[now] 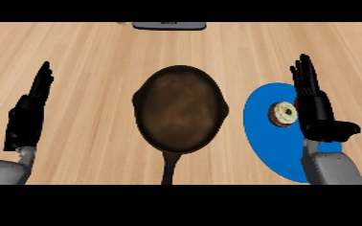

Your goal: Pick the cupcake from the plate and place it in the pan

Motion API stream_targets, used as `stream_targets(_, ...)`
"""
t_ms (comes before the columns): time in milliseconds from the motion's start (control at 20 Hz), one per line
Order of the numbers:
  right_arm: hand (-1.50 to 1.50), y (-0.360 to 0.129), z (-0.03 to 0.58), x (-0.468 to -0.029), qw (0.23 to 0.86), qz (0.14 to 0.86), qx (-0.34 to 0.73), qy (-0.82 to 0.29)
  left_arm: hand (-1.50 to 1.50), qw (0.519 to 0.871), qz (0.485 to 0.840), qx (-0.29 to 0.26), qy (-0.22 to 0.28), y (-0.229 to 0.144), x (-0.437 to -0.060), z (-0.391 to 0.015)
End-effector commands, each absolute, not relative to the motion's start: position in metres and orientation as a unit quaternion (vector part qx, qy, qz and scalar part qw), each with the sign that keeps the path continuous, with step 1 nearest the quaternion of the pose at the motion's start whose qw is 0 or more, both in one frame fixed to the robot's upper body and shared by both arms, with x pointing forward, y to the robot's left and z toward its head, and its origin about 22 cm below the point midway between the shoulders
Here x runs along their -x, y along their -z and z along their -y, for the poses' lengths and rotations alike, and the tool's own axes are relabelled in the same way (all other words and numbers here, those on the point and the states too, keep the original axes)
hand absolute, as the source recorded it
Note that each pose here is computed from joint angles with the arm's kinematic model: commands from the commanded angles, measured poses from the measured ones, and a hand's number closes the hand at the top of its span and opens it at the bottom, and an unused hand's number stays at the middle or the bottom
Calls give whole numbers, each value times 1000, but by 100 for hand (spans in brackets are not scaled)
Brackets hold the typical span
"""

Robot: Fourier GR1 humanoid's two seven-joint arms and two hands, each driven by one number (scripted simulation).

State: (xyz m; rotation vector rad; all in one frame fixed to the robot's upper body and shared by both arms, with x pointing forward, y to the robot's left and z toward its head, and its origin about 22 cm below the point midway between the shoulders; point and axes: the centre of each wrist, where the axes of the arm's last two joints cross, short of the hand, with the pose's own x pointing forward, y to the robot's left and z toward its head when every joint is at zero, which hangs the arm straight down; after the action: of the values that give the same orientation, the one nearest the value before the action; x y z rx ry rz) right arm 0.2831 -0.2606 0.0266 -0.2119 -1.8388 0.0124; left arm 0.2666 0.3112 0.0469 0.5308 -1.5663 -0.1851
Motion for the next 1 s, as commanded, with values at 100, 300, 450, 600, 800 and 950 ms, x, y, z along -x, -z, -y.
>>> stream_targets(100,-150,-63,214,-297,554,790,-170,-199,0,713,657,-233,72,-36,-264,-319)
stream_targets(300,-150,-49,190,-292,520,808,-254,112,0,744,623,-233,61,-21,-256,-322)
stream_targets(450,150,-90,284,-325,522,795,-166,-260,0,781,576,-234,50,-22,-262,-341)
stream_targets(600,150,-59,283,-322,517,769,-325,-186,0,784,577,-222,51,-17,-262,-342)
stream_targets(800,-150,-82,341,-335,475,746,-375,-278,0,788,573,-219,49,-13,-264,-344)
stream_targets(950,-150,-136,360,-354,440,755,-351,-337,0,793,567,-217,56,-12,-267,-331)
